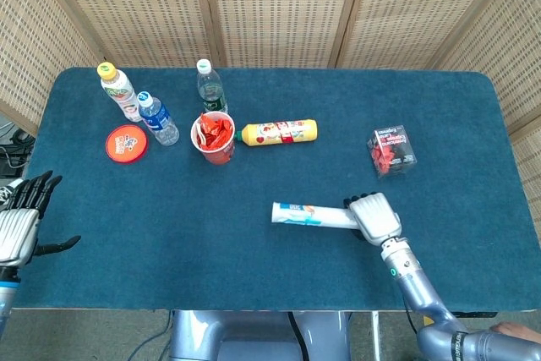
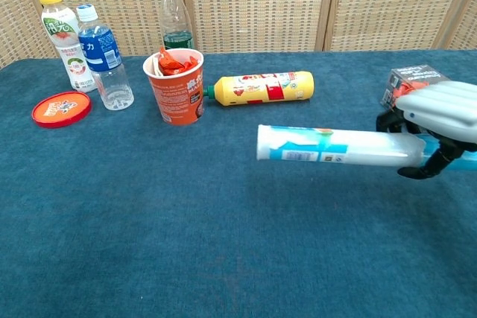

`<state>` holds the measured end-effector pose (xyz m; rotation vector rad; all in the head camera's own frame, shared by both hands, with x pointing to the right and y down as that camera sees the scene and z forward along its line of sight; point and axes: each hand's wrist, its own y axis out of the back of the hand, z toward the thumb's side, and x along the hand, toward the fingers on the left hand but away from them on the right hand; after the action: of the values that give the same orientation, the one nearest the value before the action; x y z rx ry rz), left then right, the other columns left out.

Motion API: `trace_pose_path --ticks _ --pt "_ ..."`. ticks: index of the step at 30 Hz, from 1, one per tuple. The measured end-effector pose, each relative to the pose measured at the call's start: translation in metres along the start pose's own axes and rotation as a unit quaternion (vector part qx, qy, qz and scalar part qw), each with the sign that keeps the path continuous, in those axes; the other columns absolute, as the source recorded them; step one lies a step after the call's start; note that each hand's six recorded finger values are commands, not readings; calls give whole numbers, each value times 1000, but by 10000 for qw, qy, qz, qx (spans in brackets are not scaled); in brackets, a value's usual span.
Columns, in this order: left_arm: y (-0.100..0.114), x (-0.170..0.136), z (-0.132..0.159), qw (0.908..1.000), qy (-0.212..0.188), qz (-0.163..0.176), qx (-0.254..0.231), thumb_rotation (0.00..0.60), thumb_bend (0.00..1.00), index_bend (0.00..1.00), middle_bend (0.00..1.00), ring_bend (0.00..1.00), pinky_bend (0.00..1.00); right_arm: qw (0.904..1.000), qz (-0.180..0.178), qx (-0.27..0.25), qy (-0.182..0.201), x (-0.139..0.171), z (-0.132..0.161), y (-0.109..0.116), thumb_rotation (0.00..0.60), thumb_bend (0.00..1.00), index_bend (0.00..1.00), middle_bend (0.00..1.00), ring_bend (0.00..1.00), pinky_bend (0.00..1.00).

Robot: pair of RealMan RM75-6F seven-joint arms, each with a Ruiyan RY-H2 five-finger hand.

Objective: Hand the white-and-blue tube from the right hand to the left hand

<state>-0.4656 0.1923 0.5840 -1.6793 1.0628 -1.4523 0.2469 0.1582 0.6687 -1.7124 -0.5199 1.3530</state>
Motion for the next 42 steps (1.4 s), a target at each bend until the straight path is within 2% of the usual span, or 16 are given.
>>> trace_pose_path --ticks 5,12,17,24,30,35,37,42 --pt "8 15 17 9994 -290 129 155 600 0 0 0 0 0 9996 -137 147 201 -5 19 22 600 734 676 657 701 731" --pt "22 47 76 9911 -1160 300 576 600 0 0 0 0 1 9997 -109 200 66 -24 43 46 600 735 680 660 702 731" --pt "19 67 123 9811 -1778 247 729 600 0 0 0 0 107 9998 -133 150 -4 -38 67 58 600 735 683 663 709 732" --pt "-1 92 196 9645 -2584 119 539 600 0 42 0 14 112 9999 -118 -53 -113 -52 93 67 600 735 683 663 709 731" --pt "-27 112 240 9541 -2971 67 381 600 0 81 1 24 112 9996 -71 -168 -198 -57 105 70 600 732 680 665 709 731" --pt "-45 124 266 9486 -3148 -11 308 600 0 97 13 51 133 9995 -25 -249 -186 -57 111 71 600 730 681 666 709 731" --pt "-53 127 273 9471 -3197 -101 256 600 0 108 44 84 168 9995 -40 -274 -172 -57 113 74 600 729 678 666 709 731" --pt "-71 134 284 9464 -3221 -253 5 600 0 229 201 212 294 9989 -12 -434 -180 -57 111 76 600 727 676 666 709 731"
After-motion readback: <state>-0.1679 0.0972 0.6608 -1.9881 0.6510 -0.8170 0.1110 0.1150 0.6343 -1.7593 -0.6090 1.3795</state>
